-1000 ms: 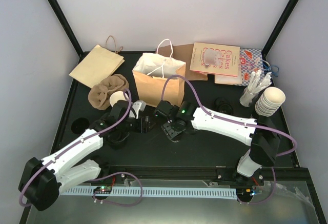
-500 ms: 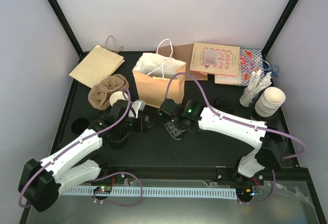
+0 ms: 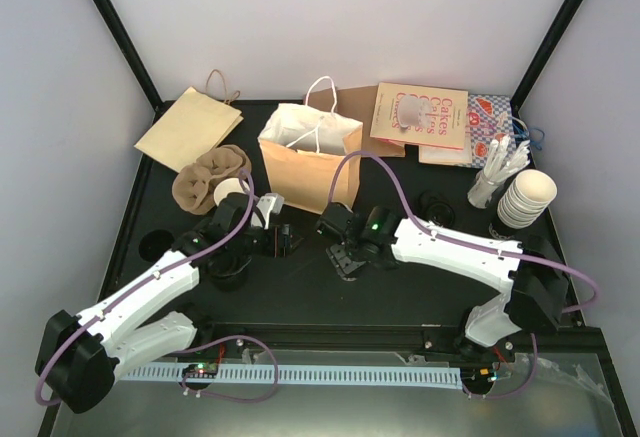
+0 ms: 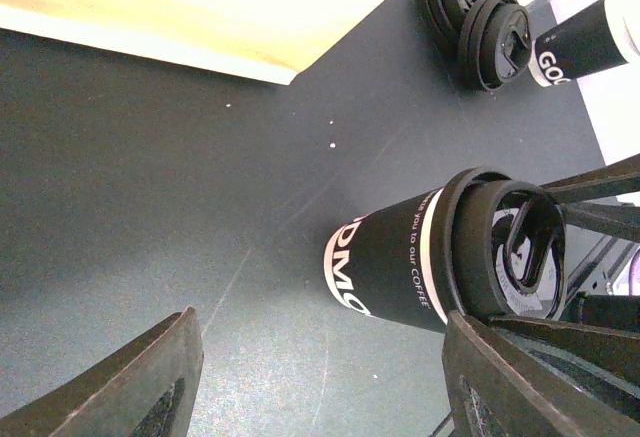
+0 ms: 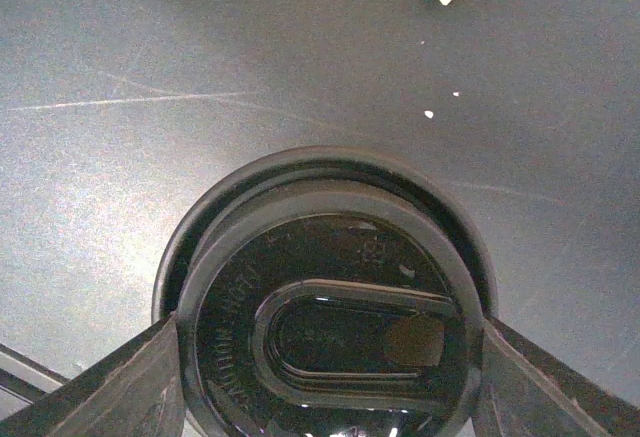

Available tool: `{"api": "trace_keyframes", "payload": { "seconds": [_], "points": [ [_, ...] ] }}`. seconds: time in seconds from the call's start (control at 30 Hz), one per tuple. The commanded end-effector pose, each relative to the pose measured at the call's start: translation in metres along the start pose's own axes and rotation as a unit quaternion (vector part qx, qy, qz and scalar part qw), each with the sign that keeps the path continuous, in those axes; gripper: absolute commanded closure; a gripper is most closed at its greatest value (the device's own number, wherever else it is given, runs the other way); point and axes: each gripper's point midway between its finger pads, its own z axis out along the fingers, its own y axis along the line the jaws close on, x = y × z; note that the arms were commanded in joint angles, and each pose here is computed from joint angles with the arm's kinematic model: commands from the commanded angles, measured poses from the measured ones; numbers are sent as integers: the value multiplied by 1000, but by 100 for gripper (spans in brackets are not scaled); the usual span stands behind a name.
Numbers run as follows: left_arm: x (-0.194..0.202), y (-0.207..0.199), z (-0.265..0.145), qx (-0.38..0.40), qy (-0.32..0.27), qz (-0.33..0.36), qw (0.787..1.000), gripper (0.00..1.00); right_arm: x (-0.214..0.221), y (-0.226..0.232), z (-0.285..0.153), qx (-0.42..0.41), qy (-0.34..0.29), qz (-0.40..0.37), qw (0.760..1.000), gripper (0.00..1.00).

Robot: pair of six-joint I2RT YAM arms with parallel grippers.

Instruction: Pack the takeout coffee

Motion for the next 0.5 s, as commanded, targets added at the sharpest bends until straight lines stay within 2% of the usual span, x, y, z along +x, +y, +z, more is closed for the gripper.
{"api": "trace_keyframes", "payload": {
  "seconds": [0.0,0.33,0.47],
  "points": [
    [-9,-10,-4,11,-9,12,1000,32,26,0,28,11,41,3,999,29],
    [-23,-12,-17,-16,-25,30,999,32,21,-5,19,22,31,-3,999,29],
    [-33,-15,-30,-33,-38,41,998,32,9,-3,1,10,3,2,1000,29]
  ]
}}
